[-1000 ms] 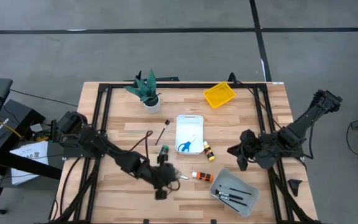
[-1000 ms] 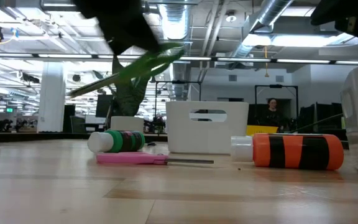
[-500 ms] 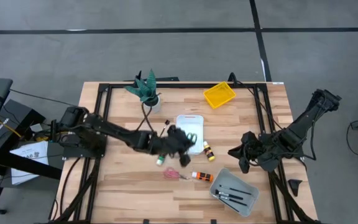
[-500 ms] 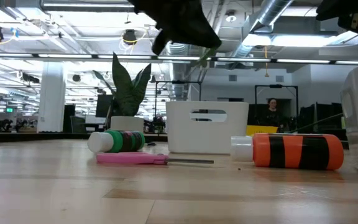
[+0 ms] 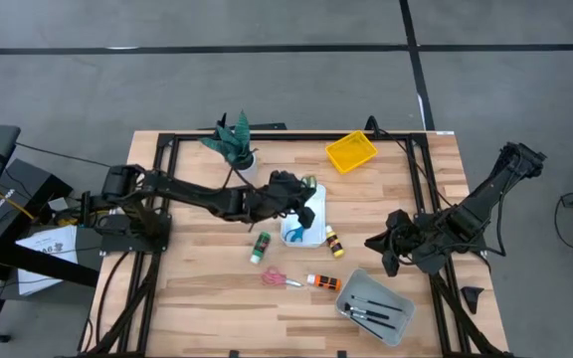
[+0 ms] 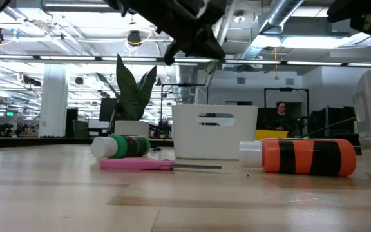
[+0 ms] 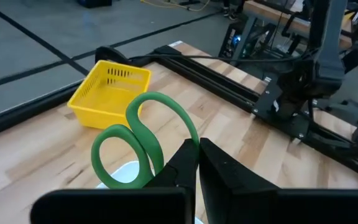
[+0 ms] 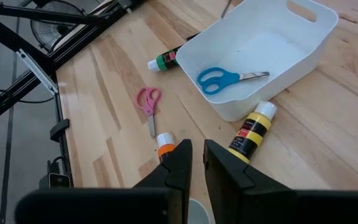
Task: Pick & Place Paint Supplies
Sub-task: Put the green scissors into the white bin
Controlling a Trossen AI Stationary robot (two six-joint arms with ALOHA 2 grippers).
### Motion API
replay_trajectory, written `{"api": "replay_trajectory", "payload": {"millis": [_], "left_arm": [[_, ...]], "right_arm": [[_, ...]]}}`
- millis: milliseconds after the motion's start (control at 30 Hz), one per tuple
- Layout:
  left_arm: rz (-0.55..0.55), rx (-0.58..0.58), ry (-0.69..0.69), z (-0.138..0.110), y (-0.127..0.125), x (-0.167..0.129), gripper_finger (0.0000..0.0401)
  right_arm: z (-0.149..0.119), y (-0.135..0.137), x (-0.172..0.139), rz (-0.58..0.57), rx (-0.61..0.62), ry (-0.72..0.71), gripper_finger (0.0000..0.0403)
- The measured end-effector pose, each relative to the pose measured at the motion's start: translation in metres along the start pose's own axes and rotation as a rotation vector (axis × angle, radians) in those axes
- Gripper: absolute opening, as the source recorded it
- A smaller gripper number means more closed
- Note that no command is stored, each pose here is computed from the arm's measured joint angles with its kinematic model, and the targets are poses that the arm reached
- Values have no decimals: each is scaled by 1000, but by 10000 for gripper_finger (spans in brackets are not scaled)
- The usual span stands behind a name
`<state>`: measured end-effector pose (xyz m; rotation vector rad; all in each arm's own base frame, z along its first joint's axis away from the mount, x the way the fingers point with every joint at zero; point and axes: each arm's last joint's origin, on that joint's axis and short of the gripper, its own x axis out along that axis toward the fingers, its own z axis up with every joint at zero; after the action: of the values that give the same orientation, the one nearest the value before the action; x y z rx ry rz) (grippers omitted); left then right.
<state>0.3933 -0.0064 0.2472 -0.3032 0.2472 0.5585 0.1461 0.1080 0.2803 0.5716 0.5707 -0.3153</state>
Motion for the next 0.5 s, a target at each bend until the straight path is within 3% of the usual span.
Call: {"api": "replay_trajectory", "payload": {"millis": [233, 500], "left_arm": [[8, -4, 32, -37, -9, 20, 0], [42, 1, 82, -49, -7, 24, 0]], "right_arm": [[1, -1, 1, -7, 12, -3, 39], [1, -1, 1, -7, 21, -3, 39]]}}
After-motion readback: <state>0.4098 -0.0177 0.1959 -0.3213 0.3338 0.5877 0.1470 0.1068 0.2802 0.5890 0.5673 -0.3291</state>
